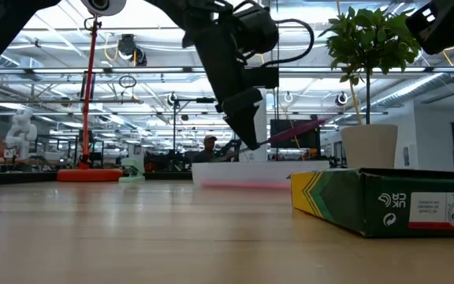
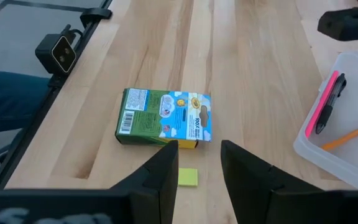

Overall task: Pack school essentials
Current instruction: Put the purple scissors into the purple supply box, then put the yellow crayon box into the purple supply box

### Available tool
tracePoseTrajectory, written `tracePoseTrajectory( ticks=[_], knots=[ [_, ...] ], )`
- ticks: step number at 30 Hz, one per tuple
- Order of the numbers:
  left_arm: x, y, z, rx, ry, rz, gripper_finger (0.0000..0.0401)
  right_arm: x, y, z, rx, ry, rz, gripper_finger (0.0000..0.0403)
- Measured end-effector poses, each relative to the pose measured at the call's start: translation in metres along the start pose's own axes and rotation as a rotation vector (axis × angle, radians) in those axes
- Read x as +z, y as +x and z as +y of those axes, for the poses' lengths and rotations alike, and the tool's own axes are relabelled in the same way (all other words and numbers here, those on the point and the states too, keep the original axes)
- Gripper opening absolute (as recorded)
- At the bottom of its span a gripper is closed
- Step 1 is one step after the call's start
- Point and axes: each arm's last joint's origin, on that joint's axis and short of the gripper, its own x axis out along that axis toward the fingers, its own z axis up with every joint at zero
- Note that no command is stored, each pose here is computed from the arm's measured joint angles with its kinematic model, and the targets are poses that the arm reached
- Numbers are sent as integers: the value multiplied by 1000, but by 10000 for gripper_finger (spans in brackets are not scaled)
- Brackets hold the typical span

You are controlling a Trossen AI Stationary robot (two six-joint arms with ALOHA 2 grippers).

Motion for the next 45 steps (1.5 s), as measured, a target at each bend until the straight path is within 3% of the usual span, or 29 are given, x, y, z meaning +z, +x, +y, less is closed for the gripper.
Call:
tracePoseTrajectory(
  ticks=[15, 26, 34, 39, 45],
  knots=[
    [-11, 14, -3, -12, -5, -7, 69, 0, 0, 0, -1, 0, -1, 116],
    [-11, 14, -3, 3, -52, -8, 144, 0, 0, 0, -1, 0, -1, 116],
    [-6, 7, -8, -5, -70, 1, 144, 0, 0, 0, -2, -1, 0, 116],
    [5, -15, -31, -30, -56, 42, 128, 0, 0, 0, -2, 5, 0, 116],
    [16, -38, -94, -36, 34, -41, 101, -3, 2, -1, -10, 25, -18, 116]
  ],
)
